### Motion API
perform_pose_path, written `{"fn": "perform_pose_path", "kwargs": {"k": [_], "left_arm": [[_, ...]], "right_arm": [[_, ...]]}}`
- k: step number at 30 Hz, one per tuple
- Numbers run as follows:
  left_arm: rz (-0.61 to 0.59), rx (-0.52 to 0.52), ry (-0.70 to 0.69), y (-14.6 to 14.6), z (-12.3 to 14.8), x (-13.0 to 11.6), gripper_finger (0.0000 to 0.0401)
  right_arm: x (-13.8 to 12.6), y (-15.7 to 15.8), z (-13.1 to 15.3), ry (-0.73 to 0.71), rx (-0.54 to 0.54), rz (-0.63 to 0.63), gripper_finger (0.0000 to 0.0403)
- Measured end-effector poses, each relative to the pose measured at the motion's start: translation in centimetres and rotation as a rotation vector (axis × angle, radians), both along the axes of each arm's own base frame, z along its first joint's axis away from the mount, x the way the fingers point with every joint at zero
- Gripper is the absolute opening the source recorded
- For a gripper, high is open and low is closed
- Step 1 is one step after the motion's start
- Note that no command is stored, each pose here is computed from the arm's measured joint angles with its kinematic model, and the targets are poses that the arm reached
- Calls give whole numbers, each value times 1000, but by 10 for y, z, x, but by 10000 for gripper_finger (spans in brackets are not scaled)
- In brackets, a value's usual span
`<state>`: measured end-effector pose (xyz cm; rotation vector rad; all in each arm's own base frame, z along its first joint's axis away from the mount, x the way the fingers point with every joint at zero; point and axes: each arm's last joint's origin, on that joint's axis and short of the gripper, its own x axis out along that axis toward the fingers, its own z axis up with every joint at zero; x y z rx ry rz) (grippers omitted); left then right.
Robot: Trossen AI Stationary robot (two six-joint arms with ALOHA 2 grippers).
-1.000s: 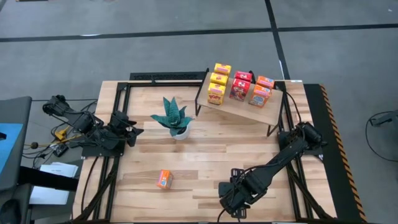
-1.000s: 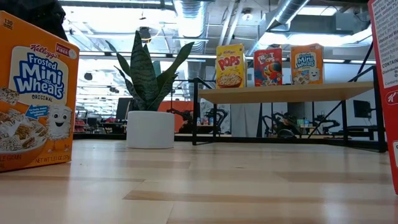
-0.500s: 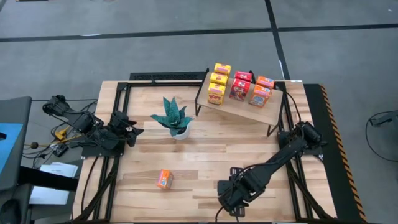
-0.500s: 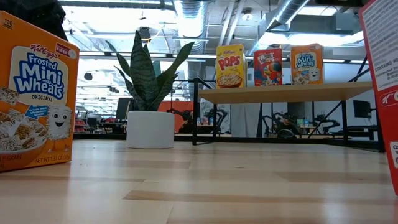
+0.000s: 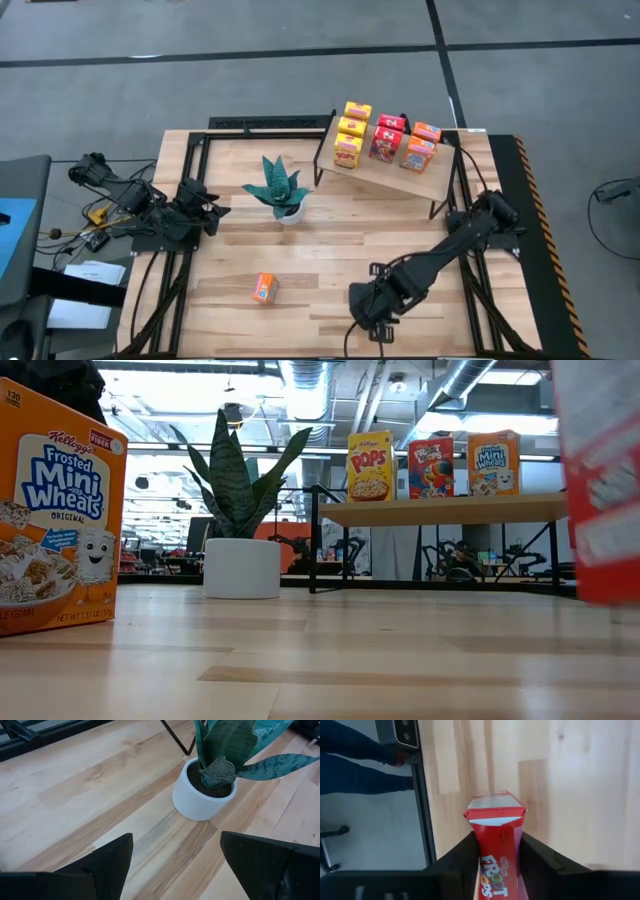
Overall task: Stack cereal on shelf
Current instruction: Put the red cereal box on the shelf aligned with the other red cereal boxes
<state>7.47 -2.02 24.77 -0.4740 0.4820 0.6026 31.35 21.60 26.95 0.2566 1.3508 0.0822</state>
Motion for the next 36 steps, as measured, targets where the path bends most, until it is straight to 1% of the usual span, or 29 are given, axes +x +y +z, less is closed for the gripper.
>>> {"fn": "perform_pose_path", "kwargs": {"k": [4, 7, 9, 14, 18, 22, 25, 30, 36], "left_arm": [[0, 0, 0, 0, 0, 0, 293], [0, 0, 0, 0, 0, 0, 293], [1, 0, 0, 0, 0, 0, 293], [1, 0, -1, 0, 0, 0, 293], [4, -4, -3, 0, 0, 0, 293], [11, -13, -9, 0, 0, 0, 293], [15, -19, -12, 0, 0, 0, 293], [23, -27, -17, 0, 0, 0, 293], [29, -29, -22, 0, 0, 0, 293]], "right_arm": [[-5, -25, 21, 8, 4, -20, 136], [-12, -54, 41, 13, -10, -54, 134], [-19, -77, 55, 17, -21, -87, 134], [-35, -142, 85, 9, -35, -219, 138], [-45, -193, 100, -23, -44, -334, 134], [-51, -233, 110, -65, -73, -388, 129], [-52, -255, 122, -93, -99, -392, 129], [-46, -281, 138, -128, -147, -387, 129], [-34, -304, 143, -71, -275, -351, 129]]}}
